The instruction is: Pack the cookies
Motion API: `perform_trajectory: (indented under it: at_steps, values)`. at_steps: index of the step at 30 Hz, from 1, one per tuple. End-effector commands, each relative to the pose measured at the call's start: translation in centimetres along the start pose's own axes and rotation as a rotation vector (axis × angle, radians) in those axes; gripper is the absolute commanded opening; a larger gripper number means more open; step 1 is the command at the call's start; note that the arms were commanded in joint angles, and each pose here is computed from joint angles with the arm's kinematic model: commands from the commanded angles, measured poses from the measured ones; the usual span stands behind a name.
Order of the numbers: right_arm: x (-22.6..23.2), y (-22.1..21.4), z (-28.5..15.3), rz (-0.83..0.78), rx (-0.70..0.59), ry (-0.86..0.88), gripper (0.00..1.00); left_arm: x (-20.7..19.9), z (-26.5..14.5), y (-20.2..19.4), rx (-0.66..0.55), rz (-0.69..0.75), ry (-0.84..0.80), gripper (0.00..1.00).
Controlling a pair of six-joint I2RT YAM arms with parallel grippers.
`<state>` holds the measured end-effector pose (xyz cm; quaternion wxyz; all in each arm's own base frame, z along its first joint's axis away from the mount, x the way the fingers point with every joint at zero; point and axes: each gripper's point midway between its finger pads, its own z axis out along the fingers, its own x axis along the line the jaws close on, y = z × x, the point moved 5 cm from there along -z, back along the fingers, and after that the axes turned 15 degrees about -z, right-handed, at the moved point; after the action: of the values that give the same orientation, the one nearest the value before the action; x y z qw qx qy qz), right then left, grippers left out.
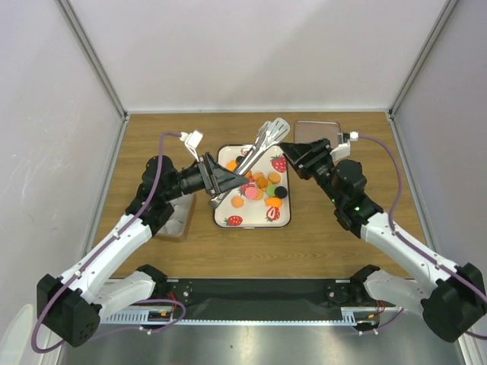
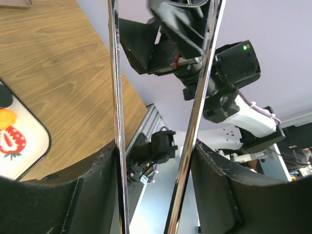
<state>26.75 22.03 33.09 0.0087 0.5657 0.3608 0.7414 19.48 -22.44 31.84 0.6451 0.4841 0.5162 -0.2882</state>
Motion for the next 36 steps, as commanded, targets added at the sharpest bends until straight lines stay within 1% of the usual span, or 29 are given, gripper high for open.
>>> perform_trajectory:
  at_steps: [1,3,4,6,7,8,10,11,13,14,15,17,18,19,21,25,26,36]
  values:
    - [-3.2,1.0,-1.7,-0.108,-0.012,-0.175,0.60,-2.3,-0.7,0.8,-0.043,0.111,-0.029,0.61]
    - [-4.2,1.8,-2.6,-0.165,-0.016,-0.239,0.60,-1.9,-1.0,0.8,-0.056,0.129,0.008,0.61]
    - [-5.5,2.5,-3.6,-0.240,-0.009,-0.297,0.60,-0.9,-1.2,0.9,-0.071,0.138,0.072,0.61]
    - [-6.2,3.4,-4.5,-0.319,0.010,-0.354,0.60,0.2,-1.6,0.8,-0.088,0.151,0.147,0.60]
    - [-7.5,3.6,-5.3,-0.354,0.042,-0.420,0.60,1.6,-2.0,1.2,-0.127,0.172,0.245,0.60]
    - [-7.9,4.0,-5.8,-0.421,0.063,-0.438,0.60,2.2,-2.0,0.8,-0.126,0.182,0.288,0.60]
    - [-8.4,4.2,-6.4,-0.473,0.100,-0.476,0.61,4.0,-2.4,0.5,-0.125,0.195,0.385,0.58]
    - [-9.0,4.4,-6.6,-0.523,0.121,-0.493,0.61,4.7,-2.4,0.6,-0.152,0.207,0.438,0.57]
    - [-9.4,4.4,-6.9,-0.572,0.159,-0.513,0.61,6.7,-2.7,0.3,-0.153,0.213,0.535,0.57]
    - [-9.7,4.5,-6.9,-0.593,0.166,-0.535,0.61,7.4,-2.9,0.5,-0.181,0.224,0.582,0.56]
    - [-10.1,4.6,-6.8,-0.640,0.187,-0.548,0.61,8.4,-3.2,0.4,-0.179,0.226,0.637,0.56]
    - [-10.8,4.6,-6.7,-0.681,0.213,-0.572,0.61,9.6,-3.1,0.4,-0.179,0.228,0.713,0.55]
    - [-11.5,4.6,-6.5,-0.693,0.237,-0.593,0.61,10.1,-3.2,0.6,-0.191,0.233,0.748,0.54]
    - [-11.8,4.4,-6.5,-0.712,0.268,-0.580,0.61,10.8,-3.4,0.6,-0.187,0.238,0.804,0.54]
    - [-12.5,4.3,-6.4,-0.726,0.315,-0.566,0.61,11.4,-3.5,0.3,-0.171,0.258,0.863,0.53]
    - [-13.7,4.4,-6.5,-0.725,0.340,-0.584,0.61,12.0,-4.3,-0.2,-0.161,0.281,0.978,0.53]
    - [-13.9,3.9,-6.6,-0.713,0.361,-0.561,0.61,12.3,-4.3,-0.8,-0.145,0.290,0.995,0.53]
    - [-13.6,4.0,-7.5,-0.709,0.350,-0.521,0.61,14.1,-6.5,-4.6,-0.060,0.295,1.140,0.52]
